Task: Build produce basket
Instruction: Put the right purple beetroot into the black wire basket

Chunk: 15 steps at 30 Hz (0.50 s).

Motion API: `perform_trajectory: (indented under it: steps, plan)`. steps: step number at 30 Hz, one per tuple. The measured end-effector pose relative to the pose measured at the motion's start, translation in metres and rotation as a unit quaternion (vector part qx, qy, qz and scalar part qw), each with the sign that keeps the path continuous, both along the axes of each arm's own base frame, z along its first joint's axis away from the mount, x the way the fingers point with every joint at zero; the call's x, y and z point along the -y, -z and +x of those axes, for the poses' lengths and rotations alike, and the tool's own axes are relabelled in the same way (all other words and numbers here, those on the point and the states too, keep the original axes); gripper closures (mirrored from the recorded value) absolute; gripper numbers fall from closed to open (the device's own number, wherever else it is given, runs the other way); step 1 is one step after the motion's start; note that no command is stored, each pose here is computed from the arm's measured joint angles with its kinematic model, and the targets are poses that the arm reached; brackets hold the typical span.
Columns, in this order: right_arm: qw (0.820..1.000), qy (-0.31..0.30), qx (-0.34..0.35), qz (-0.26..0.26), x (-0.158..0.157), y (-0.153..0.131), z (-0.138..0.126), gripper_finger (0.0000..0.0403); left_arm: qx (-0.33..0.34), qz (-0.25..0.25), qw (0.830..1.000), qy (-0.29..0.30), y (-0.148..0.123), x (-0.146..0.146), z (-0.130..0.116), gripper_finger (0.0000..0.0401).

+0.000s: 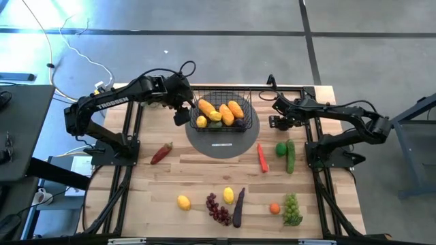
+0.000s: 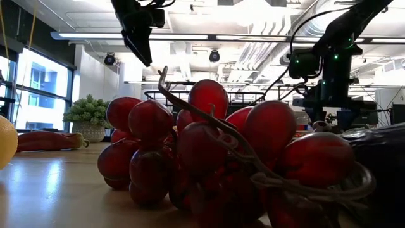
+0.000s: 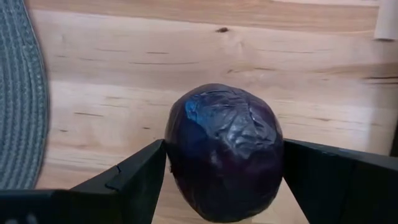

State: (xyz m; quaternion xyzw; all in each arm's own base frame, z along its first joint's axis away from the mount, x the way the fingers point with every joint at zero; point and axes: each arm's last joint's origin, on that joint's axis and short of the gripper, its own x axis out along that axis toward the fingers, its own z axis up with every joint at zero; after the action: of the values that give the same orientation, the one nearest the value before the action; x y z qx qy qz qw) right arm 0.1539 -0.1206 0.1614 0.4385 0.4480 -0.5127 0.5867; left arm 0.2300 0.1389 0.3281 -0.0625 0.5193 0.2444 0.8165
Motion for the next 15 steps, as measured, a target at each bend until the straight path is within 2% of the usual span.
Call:
perform_trajectory:
  steps: [7, 10, 15]
  plan:
    - [1.000, 0.001, 0.013, 0.014, 0.001, -0.001, 0.000, 0.0212, 0.000, 0.000, 1.000, 0.000, 0.000, 0.000, 0.000, 0.0158]
    - [0.999, -0.008, 0.026, 0.023, 0.002, -0.005, 0.003, 0.0214, 0.000, -0.002, 1.000, 0.001, 0.000, 0.000, 0.000, 0.0158]
    - [0.998, -0.024, 0.052, 0.008, 0.009, -0.023, 0.013, 0.0214, 0.014, -0.007, 1.000, 0.008, -0.005, 0.003, -0.004, 0.0158]
